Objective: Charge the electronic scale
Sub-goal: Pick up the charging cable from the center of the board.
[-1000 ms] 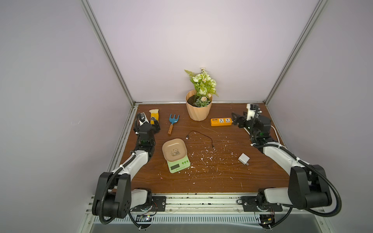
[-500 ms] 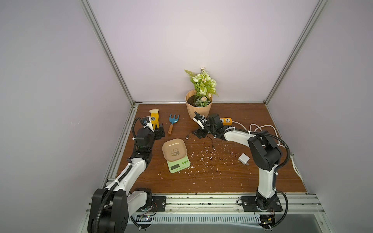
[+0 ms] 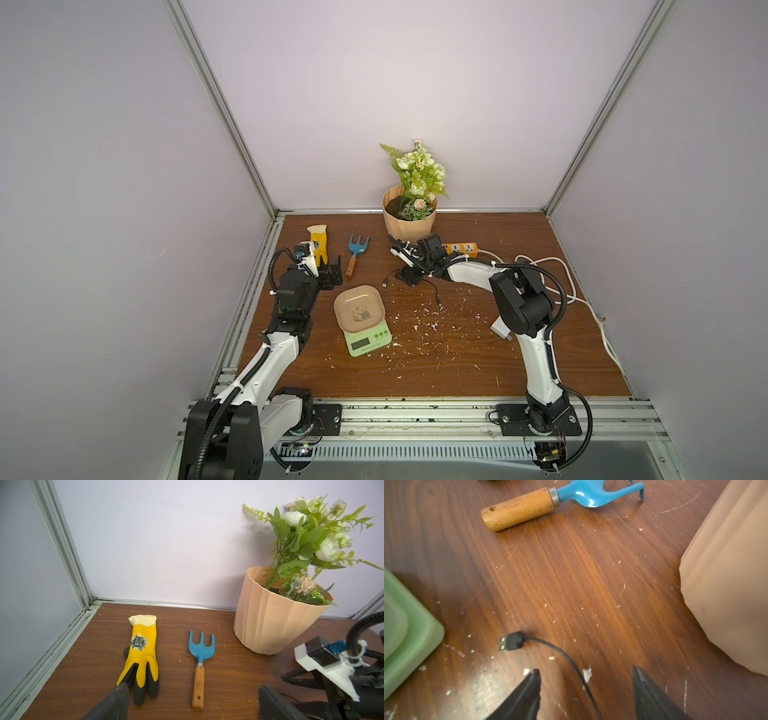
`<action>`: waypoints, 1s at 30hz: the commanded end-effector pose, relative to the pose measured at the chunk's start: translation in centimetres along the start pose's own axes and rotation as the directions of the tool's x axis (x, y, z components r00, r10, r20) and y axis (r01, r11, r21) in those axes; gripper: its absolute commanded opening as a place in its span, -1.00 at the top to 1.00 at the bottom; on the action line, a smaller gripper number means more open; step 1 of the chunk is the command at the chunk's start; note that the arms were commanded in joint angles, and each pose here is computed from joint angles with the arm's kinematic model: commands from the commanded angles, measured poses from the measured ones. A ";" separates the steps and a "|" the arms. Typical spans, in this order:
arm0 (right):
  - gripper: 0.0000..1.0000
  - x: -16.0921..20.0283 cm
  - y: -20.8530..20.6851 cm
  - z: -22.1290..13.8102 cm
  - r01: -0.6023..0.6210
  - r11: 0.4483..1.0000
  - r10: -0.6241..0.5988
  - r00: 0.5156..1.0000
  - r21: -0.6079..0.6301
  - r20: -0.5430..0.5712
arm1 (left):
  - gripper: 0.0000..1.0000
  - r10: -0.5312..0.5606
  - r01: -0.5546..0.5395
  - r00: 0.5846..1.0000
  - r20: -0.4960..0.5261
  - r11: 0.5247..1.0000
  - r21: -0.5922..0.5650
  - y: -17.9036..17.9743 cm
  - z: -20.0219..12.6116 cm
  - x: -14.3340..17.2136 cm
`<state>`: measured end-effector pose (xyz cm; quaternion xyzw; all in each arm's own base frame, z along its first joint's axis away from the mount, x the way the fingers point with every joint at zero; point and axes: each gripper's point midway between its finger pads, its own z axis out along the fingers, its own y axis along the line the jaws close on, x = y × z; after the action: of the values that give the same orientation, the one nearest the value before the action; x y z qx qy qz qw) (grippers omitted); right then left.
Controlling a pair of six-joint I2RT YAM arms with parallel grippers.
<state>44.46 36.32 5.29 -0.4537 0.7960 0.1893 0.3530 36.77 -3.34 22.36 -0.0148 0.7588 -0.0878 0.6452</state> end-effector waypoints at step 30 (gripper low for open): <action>1.00 -5.0 2.1 -26.4 -0.390 0.921 0.304 0.706 -0.007 0.640 | -0.61 -0.085 0.288 0.953 -0.289 0.541 0.790 -24.7 0.1 -2.0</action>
<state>35.02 24.54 23.43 -0.2169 0.7471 0.3053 0.5492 37.28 -24.13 24.83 0.1666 0.7362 -0.4263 0.4985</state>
